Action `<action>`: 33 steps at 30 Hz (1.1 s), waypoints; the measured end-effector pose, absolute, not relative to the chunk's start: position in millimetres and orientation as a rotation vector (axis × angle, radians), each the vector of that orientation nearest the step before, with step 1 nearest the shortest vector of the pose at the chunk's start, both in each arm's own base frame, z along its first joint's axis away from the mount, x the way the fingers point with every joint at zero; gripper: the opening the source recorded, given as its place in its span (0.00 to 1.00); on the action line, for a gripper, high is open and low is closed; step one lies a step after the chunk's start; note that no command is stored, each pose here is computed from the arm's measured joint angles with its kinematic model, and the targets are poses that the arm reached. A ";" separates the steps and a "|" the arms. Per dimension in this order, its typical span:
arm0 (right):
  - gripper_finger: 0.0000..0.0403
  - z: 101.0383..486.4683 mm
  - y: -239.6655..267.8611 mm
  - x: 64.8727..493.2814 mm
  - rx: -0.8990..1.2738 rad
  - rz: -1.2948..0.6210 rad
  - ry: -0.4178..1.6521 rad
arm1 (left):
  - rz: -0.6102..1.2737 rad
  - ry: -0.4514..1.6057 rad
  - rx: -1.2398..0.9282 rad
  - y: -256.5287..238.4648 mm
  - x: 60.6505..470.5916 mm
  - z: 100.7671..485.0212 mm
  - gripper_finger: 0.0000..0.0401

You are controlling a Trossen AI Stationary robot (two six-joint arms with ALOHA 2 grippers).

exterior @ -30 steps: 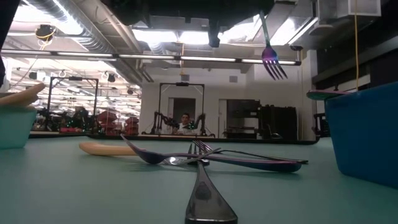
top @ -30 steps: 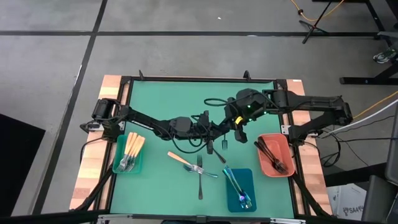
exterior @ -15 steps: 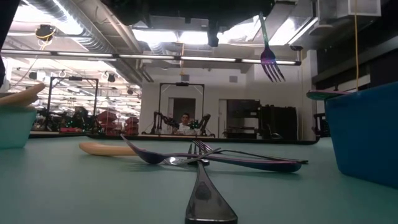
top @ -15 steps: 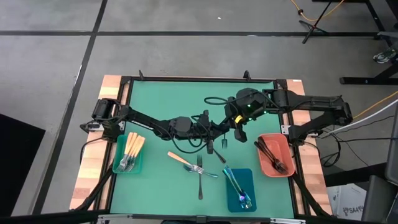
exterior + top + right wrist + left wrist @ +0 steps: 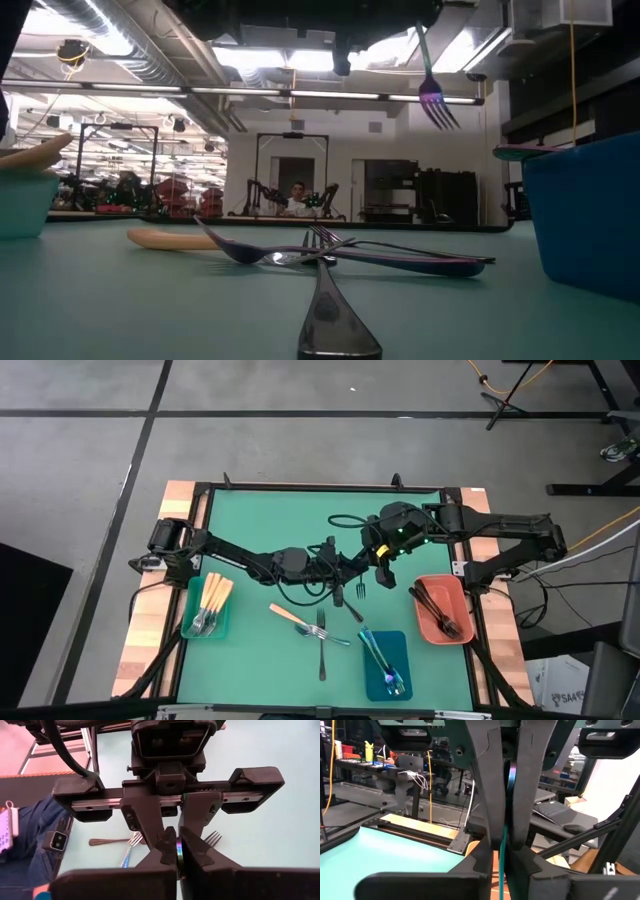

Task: Sort silverware by color (type)
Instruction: Put the blue fork into the blue bin

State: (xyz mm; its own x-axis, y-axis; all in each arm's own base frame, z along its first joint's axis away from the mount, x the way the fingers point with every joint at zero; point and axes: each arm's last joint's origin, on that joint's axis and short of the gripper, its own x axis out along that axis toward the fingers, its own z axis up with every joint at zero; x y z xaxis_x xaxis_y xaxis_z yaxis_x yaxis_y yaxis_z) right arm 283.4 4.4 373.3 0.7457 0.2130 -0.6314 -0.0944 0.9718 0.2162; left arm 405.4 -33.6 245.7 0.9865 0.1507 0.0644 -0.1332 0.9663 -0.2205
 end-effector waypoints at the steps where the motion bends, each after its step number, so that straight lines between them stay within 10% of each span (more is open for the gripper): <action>1: 0.00 373.3 4.4 283.4 0.184 0.167 0.711 | 0.144 -0.081 -0.218 -33.6 405.4 245.7 0.09; 33: 0.00 362.2 -9.8 270.7 0.332 0.116 0.884 | 0.112 0.095 -0.194 -35.6 405.2 229.5 0.19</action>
State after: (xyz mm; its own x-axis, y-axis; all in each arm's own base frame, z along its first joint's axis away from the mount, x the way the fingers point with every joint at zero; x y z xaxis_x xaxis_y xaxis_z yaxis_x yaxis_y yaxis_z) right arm 270.7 -9.8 362.2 0.6313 0.2356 -0.7388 0.0363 0.9427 0.3317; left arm 405.2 -35.6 229.5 0.9893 0.1013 -0.1051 -0.1197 0.9751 -0.1865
